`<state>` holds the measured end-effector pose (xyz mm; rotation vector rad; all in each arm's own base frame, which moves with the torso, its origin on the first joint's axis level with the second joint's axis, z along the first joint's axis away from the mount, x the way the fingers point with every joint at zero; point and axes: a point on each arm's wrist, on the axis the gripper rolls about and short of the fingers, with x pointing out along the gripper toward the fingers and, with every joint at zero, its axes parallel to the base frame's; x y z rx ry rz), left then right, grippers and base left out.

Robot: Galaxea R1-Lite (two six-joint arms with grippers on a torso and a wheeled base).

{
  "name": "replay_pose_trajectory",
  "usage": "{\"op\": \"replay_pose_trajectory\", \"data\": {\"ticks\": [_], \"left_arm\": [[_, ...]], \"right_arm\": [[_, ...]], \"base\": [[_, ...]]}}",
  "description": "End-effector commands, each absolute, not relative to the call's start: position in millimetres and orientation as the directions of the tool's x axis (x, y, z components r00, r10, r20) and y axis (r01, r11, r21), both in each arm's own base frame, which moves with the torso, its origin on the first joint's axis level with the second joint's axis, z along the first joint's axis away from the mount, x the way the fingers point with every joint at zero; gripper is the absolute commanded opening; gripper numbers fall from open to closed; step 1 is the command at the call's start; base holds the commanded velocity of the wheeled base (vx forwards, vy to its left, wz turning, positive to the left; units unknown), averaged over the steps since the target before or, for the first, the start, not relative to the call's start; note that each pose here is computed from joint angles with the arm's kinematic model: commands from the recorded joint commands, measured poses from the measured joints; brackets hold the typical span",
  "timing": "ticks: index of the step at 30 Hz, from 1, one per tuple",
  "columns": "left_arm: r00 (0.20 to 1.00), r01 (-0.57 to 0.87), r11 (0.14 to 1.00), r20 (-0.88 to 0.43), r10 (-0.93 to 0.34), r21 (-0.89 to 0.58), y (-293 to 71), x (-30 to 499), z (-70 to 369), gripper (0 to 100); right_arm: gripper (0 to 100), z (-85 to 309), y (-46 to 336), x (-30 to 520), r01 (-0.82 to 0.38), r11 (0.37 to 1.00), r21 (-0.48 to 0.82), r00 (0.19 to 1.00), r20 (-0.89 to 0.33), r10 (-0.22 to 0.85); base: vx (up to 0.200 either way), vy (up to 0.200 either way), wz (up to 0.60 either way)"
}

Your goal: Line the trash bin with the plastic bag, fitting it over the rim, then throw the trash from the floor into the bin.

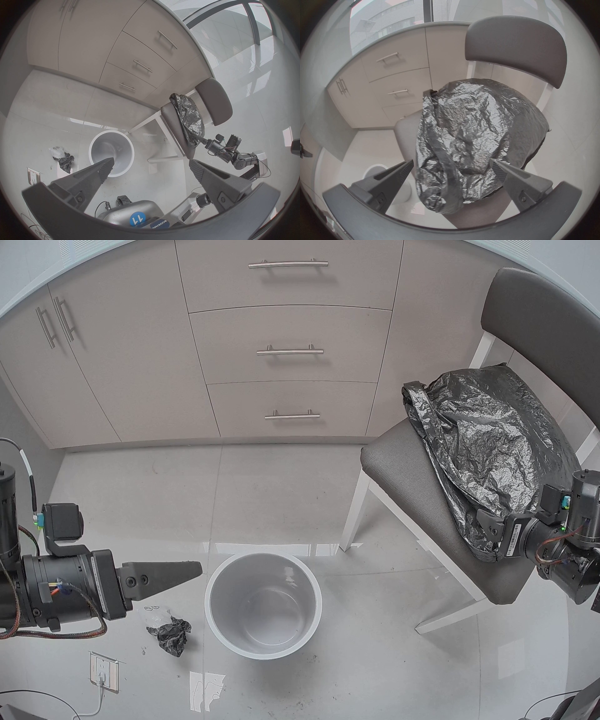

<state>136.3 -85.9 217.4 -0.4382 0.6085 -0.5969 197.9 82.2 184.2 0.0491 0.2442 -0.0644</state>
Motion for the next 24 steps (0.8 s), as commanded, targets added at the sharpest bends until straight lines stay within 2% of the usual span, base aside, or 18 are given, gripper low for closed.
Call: {"op": "replay_pose_trajectory", "data": {"ticks": [1, 9, 11, 19, 24], "left_arm": [[0.663, 0.384, 0.748, -0.402, -0.631, -0.541, -86, 137, 217, 100], [0.657, 0.379, 0.754, -0.417, -0.628, -0.537, -88, 141, 214, 100], [0.655, 0.374, 0.755, -0.424, -0.626, -0.538, -89, 143, 213, 100], [0.651, 0.364, 0.759, -0.435, -0.622, -0.540, -93, 148, 210, 100], [0.661, 0.379, 0.749, -0.407, -0.630, -0.544, -94, 151, 211, 100]], "right_arm": [[100, 177, 81, 206, 0.098, 0.995, 0.007, 0.959, -0.269, -0.093], [100, 172, 79, 208, 0.134, 0.991, -0.031, 0.949, -0.283, -0.137], [100, 170, 78, 209, 0.178, 0.982, -0.058, 0.941, -0.282, -0.188], [100, 164, 81, 213, 0.217, 0.969, -0.121, 0.926, -0.289, -0.243], [100, 159, 89, 210, 0.183, 0.973, -0.138, 0.928, -0.303, -0.217]], "base": [[0.000, 0.000, 0.00], [0.000, 0.000, 0.00], [0.000, 0.000, 0.00], [0.000, 0.000, 0.00], [0.000, 0.000, 0.00]]}}
